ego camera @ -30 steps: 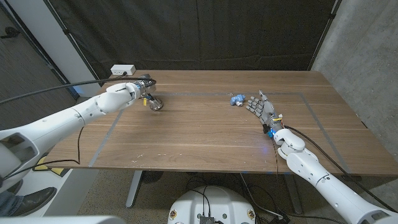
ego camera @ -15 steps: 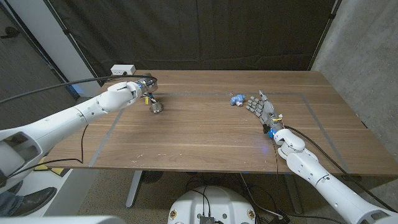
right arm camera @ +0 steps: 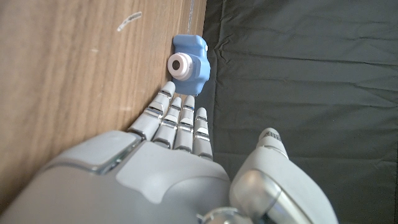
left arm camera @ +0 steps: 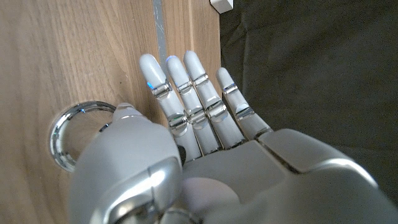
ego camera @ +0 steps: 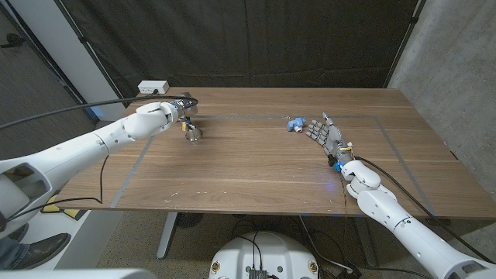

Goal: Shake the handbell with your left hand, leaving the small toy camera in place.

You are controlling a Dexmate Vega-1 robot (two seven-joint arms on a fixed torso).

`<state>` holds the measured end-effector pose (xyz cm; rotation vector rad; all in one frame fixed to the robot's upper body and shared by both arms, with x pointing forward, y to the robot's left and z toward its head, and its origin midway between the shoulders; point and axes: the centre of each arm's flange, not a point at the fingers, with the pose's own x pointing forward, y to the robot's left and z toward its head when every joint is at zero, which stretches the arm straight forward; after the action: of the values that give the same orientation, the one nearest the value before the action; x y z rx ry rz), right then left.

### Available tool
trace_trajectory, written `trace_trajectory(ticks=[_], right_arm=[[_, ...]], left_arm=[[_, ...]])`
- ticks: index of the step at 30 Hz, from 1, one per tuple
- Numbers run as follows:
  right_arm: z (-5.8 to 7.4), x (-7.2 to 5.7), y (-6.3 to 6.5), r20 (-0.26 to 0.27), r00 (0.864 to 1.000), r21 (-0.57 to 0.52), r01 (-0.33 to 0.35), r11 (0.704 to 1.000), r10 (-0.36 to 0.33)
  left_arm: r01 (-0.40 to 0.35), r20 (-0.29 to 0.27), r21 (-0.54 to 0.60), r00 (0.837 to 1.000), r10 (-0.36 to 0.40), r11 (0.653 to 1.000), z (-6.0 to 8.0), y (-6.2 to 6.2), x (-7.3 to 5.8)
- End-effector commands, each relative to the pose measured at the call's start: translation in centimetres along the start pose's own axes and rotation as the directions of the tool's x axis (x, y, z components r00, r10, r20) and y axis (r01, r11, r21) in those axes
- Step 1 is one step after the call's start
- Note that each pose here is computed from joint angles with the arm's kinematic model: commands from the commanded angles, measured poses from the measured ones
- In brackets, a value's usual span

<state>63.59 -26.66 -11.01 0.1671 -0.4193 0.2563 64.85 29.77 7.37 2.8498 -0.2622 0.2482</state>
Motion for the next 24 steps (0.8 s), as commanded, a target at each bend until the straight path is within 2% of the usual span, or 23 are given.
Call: trace_trajectory(ticks=[1,6,24], right_arm=[[-0.2,-0.3,-0.5,0.014,1.000,0.013,0.001,1.000,-0.001],[-0.4,-0.7,-0.8,0.020,1.000,0.021,0.004,1.000,-0.004],[-0.7,-2.2,-1.8,0.035,0.999,0.037,0.017,0.999,-0.018]], left_arm=[[0.045,0.049,0.101,0.998,-0.050,0.994,0.9,1.3,0.2],[0.108,0.047,0.151,0.992,-0.116,0.983,1.4,2.3,0.9],[0.140,0.112,0.202,0.980,-0.165,0.969,4.0,4.0,2.1]])
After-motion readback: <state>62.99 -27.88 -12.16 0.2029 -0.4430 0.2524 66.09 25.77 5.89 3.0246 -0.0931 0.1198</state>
